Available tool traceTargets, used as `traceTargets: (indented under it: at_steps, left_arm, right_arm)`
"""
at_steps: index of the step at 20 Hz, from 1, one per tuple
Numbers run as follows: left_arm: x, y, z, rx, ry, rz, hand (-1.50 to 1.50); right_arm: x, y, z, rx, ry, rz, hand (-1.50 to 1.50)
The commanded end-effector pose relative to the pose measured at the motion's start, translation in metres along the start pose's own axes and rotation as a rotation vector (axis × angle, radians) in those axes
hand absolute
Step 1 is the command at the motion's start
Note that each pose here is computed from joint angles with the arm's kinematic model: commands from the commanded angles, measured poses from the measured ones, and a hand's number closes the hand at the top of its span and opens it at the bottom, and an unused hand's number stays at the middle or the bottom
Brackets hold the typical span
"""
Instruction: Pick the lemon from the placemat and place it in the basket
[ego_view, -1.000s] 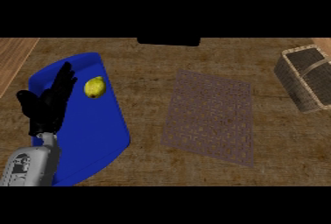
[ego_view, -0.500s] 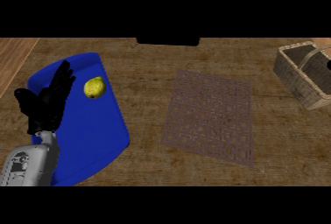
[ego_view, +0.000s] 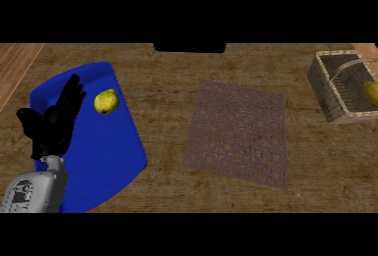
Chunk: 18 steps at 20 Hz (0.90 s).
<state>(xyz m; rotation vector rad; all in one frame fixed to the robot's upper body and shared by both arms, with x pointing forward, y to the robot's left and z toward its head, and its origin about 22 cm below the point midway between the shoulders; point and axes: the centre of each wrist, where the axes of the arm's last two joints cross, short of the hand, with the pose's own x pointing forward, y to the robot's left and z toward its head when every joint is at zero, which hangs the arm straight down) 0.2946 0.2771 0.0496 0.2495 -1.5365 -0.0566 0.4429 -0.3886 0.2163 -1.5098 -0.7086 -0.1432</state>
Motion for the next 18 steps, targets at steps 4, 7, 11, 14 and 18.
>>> traceTargets:
  at_steps: [4,7,11,14,18]
  left_arm:
    - [-0.008,0.01,-0.001,0.037,0.018,-0.008,0.0]
    - [-0.022,0.017,0.006,0.058,0.047,0.003,0.0]
    - [-0.022,0.029,0.01,0.079,0.056,-0.008,0.0]
    - [-0.015,0.02,0.02,0.069,0.046,-0.007,0.0]
    - [-0.021,0.025,0.019,0.078,0.062,-0.009,0.0]
  right_arm:
    - [-0.004,-0.02,-0.014,-0.083,0.122,-0.271,-1.5]
    - [-0.016,-0.002,-0.007,-0.092,0.148,-0.343,-1.5]
    - [-0.039,0.009,-0.004,-0.048,0.154,-0.421,-1.5]
    - [-0.05,-0.01,-0.005,-0.041,0.105,-0.387,-1.5]
    - [-0.06,-0.03,0.01,-0.022,0.064,-0.474,-1.5]
